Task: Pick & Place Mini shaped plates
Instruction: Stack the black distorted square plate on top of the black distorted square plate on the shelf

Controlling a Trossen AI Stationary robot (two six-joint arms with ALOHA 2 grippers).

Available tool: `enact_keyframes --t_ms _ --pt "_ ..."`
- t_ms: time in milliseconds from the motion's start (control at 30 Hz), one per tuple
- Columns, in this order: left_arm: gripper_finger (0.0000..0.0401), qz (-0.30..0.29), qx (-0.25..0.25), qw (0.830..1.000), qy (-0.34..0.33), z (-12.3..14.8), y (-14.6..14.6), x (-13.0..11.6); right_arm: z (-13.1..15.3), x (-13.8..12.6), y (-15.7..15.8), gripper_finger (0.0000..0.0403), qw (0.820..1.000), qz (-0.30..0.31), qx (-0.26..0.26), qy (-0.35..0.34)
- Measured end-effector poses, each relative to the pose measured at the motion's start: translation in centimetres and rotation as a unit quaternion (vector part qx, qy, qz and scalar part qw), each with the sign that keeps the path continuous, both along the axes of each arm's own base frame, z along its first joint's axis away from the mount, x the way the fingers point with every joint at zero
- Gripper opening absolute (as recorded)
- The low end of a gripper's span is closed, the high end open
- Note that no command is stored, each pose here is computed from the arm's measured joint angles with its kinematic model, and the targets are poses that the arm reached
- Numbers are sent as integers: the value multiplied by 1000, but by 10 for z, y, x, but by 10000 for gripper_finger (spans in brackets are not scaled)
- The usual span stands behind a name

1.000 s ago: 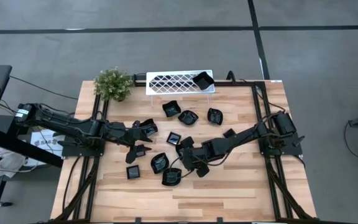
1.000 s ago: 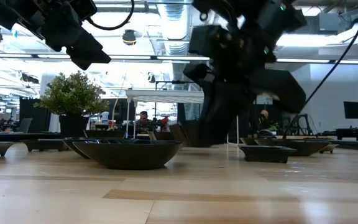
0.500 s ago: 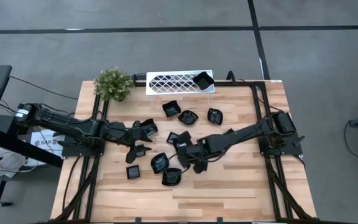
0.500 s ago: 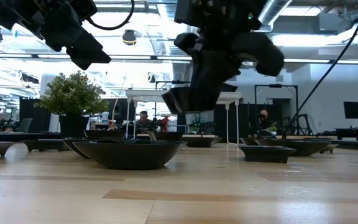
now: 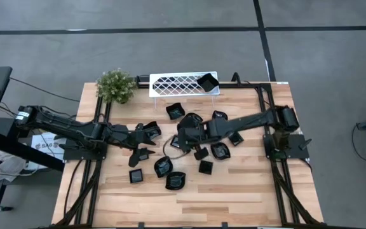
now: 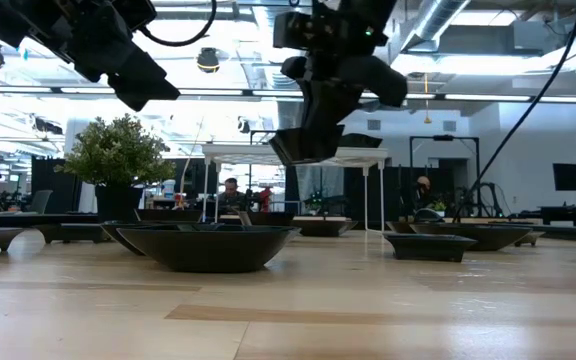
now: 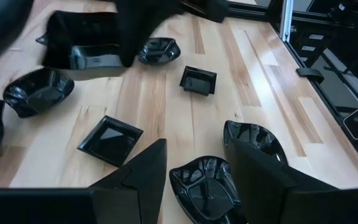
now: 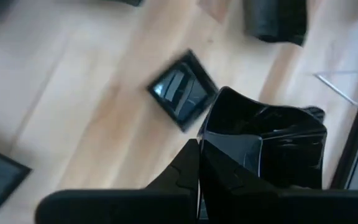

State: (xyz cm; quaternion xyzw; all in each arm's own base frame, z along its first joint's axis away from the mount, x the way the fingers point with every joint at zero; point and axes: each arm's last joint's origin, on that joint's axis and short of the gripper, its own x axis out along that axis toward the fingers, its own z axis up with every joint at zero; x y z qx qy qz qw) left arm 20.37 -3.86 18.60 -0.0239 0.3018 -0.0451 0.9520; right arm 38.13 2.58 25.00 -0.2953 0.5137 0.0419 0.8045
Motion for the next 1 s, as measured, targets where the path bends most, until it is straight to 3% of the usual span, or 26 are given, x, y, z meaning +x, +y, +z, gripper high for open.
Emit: enact_keyframes --t_ms 300,667,800,1000 --pt "172 23 31 999 -13 1 2 1 42 -22 -45 1 998 -49 -3 -45" --pt "172 26 31 999 -15 2 2 1 118 -82 -105 1 979 -112 -47 -165" --pt "172 28 28 999 -17 2 2 2 133 -99 -114 1 971 -132 -52 -194" --pt "172 28 22 998 -45 7 2 4 138 -103 -115 1 966 -141 -50 -209"
